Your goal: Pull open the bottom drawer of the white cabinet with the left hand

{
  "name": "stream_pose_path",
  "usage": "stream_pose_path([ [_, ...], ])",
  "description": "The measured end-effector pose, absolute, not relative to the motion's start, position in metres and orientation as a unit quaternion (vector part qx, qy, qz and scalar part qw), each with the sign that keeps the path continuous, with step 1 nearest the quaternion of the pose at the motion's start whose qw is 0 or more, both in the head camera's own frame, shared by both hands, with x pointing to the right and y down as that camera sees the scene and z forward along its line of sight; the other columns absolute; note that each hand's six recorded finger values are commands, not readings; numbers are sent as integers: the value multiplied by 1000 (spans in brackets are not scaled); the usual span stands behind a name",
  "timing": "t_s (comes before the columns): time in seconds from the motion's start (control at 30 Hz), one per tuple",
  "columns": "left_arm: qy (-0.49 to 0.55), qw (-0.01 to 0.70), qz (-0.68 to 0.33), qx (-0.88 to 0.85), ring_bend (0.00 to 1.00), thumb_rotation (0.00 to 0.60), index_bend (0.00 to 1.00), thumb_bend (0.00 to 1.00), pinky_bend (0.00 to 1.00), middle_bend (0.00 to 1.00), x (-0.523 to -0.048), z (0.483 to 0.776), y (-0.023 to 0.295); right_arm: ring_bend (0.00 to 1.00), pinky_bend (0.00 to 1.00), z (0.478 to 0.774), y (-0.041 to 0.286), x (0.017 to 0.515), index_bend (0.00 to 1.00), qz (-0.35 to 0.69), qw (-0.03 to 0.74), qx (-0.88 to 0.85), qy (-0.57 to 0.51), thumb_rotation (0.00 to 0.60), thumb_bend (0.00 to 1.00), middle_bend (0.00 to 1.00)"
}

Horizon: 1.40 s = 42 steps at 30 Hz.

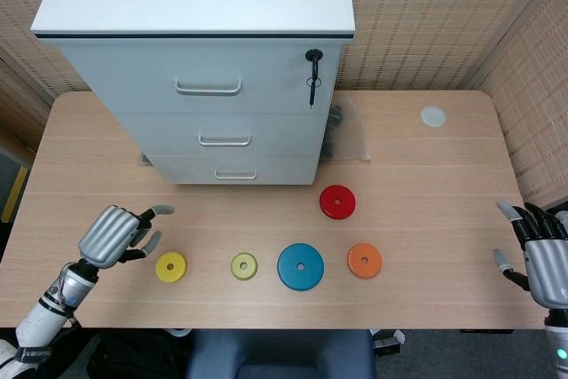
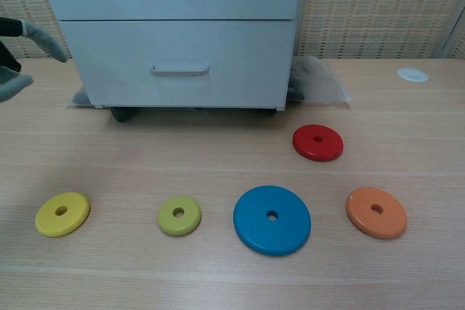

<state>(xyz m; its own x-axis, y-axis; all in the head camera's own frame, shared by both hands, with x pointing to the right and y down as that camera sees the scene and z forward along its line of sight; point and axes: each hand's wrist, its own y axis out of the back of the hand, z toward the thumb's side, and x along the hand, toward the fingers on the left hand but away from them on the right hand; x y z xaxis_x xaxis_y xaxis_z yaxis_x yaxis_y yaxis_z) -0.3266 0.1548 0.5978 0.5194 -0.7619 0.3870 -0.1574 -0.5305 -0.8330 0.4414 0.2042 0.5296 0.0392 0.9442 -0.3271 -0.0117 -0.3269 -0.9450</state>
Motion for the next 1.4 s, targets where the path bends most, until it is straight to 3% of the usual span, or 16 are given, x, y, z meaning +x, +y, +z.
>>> stream_pose_path([
  [0.37,253,362,-390,-808,1000,600,134,589,1000,961,-271,635,134,116,176,534,202,441,134,571,416,-588,-394,600,275,230],
  [1.4,227,333,-441,-802,1000,600,140,589,1000,962,-231,686,88,116,176,537,206,453,134,582,403,-580,-403,600,275,230],
])
